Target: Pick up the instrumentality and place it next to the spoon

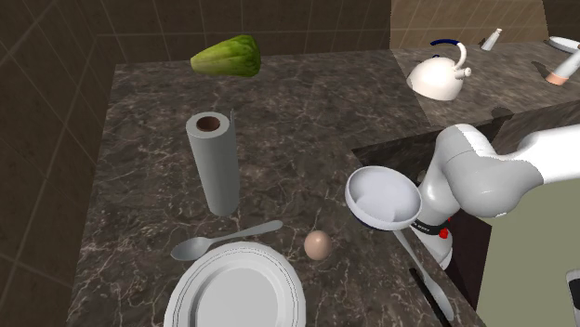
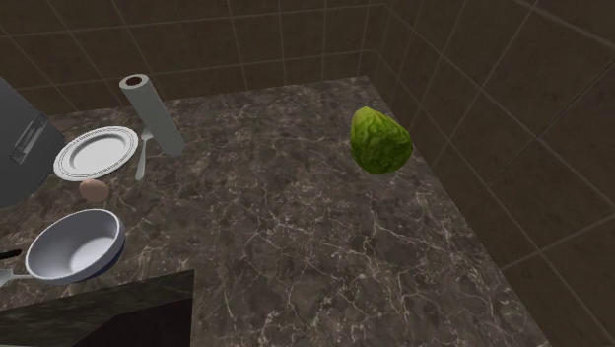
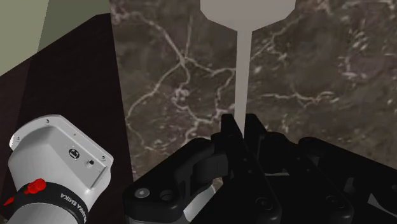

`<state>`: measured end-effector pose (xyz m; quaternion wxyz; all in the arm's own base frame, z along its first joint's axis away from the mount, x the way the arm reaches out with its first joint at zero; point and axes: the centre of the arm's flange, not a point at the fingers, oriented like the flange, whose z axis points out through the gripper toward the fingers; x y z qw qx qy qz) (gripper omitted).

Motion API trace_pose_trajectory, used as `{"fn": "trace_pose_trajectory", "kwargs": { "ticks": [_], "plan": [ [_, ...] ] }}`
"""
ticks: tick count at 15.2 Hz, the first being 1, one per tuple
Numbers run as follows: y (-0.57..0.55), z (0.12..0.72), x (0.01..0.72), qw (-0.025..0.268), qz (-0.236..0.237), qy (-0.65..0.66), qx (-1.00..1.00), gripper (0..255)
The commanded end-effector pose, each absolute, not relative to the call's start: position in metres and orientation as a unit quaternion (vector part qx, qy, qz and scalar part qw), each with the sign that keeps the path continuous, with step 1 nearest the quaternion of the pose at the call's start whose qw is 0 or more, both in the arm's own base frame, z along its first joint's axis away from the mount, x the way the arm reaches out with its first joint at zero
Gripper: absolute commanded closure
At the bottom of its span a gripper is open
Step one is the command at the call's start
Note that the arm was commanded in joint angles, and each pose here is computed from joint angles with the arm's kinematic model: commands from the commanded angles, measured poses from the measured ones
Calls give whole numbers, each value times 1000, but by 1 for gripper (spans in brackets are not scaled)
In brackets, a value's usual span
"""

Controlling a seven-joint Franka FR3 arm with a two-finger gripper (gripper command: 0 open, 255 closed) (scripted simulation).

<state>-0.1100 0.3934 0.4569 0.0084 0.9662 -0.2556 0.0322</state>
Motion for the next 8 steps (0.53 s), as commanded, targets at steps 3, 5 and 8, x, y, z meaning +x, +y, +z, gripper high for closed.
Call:
{"fn": "trace_pose_trajectory", "kwargs": {
  "ticks": [3, 5, 8],
  "plan": [
    [393, 455, -110, 8, 32, -256, 966, 255],
    [393, 455, -110, 8, 32, -256, 966, 255],
    [393, 455, -110, 8, 32, -256, 966, 0]
  ]
}}
